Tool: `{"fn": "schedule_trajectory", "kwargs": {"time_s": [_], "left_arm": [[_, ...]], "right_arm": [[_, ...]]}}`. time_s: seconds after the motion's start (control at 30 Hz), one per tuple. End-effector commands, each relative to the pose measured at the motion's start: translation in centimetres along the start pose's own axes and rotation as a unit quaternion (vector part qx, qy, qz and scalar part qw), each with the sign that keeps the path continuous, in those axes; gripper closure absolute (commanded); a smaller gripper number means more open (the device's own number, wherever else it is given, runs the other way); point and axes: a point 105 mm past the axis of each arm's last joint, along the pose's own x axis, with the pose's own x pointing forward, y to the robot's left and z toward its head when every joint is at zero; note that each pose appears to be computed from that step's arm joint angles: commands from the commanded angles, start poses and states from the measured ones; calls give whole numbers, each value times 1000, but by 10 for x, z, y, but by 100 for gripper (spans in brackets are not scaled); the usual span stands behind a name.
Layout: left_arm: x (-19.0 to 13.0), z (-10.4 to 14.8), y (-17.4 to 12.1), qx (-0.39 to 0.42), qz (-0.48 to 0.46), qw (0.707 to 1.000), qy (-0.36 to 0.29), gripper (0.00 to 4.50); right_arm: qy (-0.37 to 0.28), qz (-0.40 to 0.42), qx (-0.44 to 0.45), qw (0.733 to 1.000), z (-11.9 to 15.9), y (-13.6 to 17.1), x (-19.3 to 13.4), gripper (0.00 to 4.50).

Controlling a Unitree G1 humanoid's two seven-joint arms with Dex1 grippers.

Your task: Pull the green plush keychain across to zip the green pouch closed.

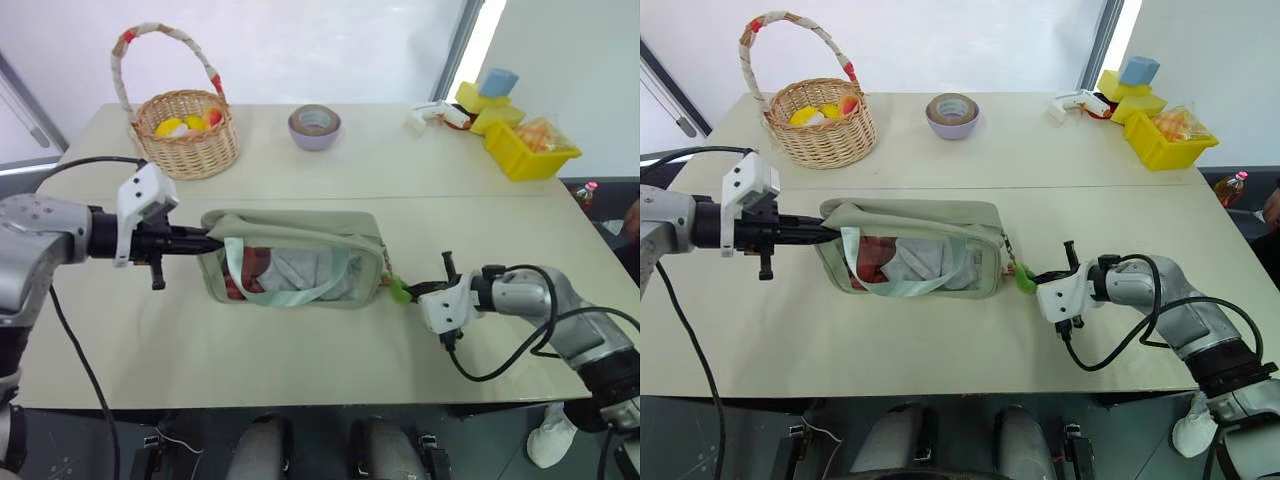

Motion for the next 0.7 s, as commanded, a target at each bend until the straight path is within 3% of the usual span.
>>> {"fn": "schedule_trajectory", "kwargs": {"time_s": [0.03, 0.17, 0.3, 0.37, 0.57, 0.7], "left_arm": [[-1, -5, -1, -5, 7, 1000, 5, 450], [-6, 3, 3, -10, 21, 999, -23, 296], [-18, 7, 5, -34, 22, 999, -37, 87], [-28, 9, 6, -48, 22, 998, -43, 3], [-55, 17, 27, -70, 92, 992, -48, 3], [-64, 23, 32, -74, 101, 990, -70, 3]], "right_arm": [[-2, -18, 54, 998, -6, -6, -8, 441], [-39, -37, 142, 988, 7, -25, -33, 298], [-54, -45, 212, 975, 20, -49, -66, 81], [-83, -50, 267, 959, 34, -64, -83, 0], [-197, -73, 400, 892, 80, -116, -113, 0], [-217, -72, 415, 881, 91, -126, -112, 0]]}}
